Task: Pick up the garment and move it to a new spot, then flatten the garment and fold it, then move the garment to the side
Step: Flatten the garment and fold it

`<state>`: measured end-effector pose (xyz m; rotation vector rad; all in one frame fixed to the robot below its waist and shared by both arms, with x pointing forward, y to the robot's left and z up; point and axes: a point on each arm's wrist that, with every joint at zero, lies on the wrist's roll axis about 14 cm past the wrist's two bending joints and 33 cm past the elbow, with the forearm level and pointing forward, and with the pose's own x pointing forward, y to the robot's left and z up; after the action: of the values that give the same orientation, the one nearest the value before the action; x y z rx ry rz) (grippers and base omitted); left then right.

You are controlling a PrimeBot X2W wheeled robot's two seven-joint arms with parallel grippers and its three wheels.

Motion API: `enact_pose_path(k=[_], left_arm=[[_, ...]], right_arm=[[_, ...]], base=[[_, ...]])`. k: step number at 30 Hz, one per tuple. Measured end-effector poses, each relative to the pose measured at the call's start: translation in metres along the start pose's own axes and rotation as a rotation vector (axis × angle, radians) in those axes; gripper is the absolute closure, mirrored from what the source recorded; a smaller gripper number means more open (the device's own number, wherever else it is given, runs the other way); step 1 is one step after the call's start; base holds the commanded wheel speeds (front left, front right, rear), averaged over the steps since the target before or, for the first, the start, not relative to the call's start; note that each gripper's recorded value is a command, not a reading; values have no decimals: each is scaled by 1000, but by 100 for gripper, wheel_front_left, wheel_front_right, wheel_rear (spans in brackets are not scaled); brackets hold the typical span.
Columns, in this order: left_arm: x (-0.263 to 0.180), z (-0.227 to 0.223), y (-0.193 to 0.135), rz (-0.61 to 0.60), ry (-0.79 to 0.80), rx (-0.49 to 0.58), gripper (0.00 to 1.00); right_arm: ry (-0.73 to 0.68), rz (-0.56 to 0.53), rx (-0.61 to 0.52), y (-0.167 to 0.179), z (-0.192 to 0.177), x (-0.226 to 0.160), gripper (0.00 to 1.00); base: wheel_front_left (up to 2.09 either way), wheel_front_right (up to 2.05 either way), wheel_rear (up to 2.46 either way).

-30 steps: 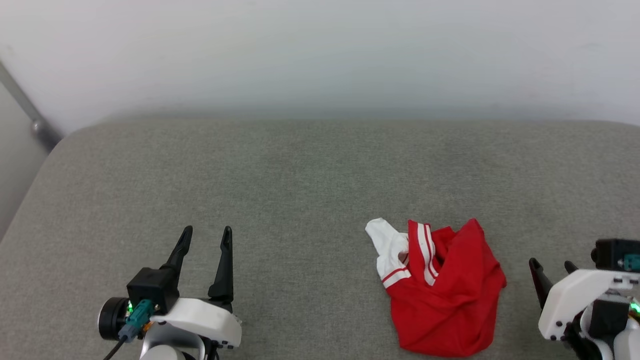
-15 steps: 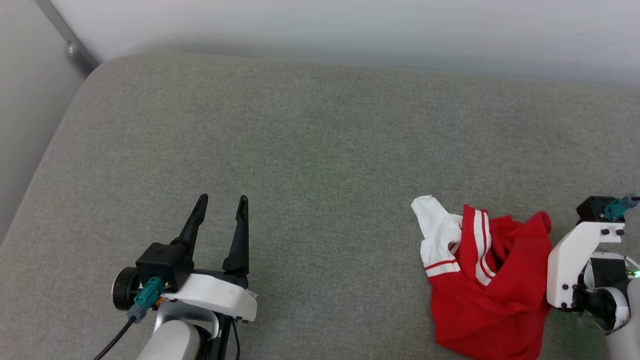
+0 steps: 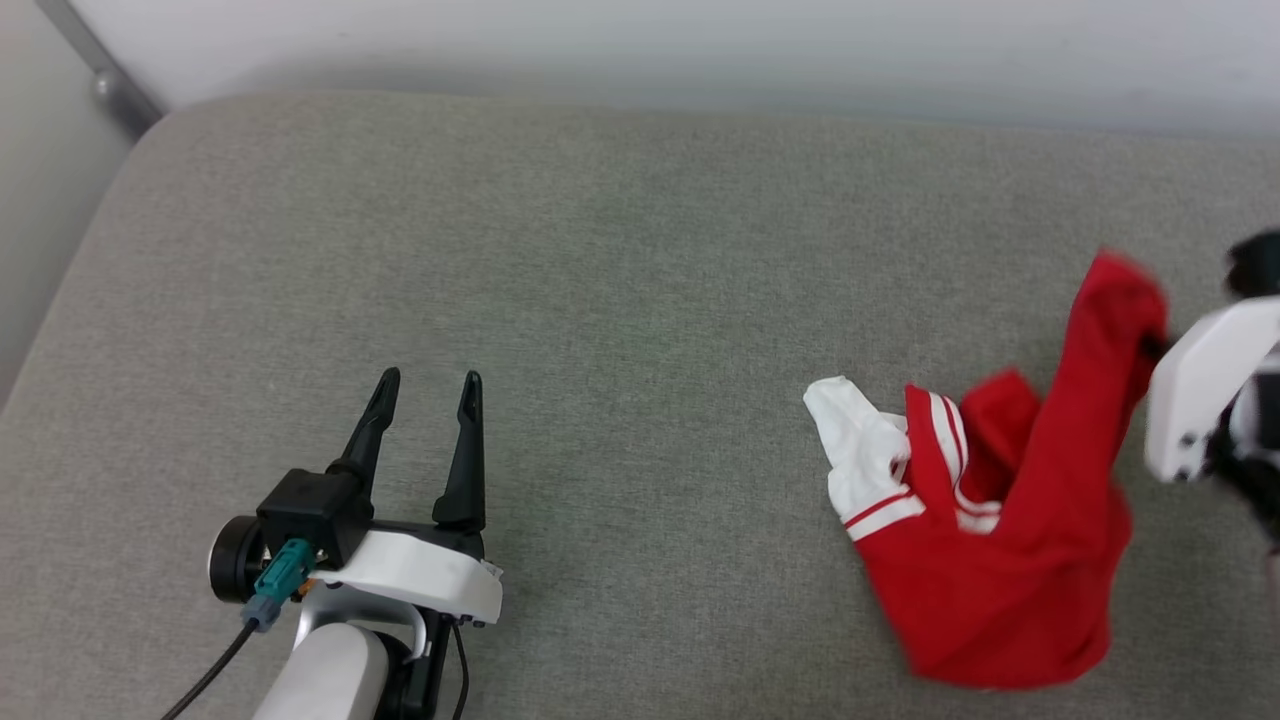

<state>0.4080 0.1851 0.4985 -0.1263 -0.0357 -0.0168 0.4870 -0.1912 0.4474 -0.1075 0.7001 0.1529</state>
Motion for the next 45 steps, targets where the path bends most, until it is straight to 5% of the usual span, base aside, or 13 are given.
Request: enact_pose_path(k=[4, 8, 12, 18, 19, 20, 31, 45], left_arm=[[7, -8, -4, -15, 16, 0, 0], [14, -14, -8, -30, 28, 1, 0], [17, -18, -10, -37, 34, -4, 0], [19, -22, -11, -36, 44, -8, 0], [19, -22, -11, -34, 44, -7, 0], [20, -22, -10, -33, 44, -6, 0], [-4, -9, -6, -14, 24, 7, 0], [-43, 7, -9, -16, 22, 22, 0]], right_arm=[[-148, -105, 18, -39, 45, -5, 100], [-207, -255, 106, -99, 45, -13, 100], [-135, -361, 226, -135, -8, -18, 100], [39, -423, 369, -136, -117, -22, 100], [27, -423, 382, -134, -121, -22, 66], [3, -426, 386, -133, -121, -22, 0], [-488, -436, 222, -122, -37, -70, 0], [-645, -169, 89, -3, -31, -128, 0]], base=[[0, 0, 0], [0, 0, 0], [0, 0, 0], [0, 0, 0], [0, 0, 0], [0, 0, 0], [0, 0, 0], [0, 0, 0]])
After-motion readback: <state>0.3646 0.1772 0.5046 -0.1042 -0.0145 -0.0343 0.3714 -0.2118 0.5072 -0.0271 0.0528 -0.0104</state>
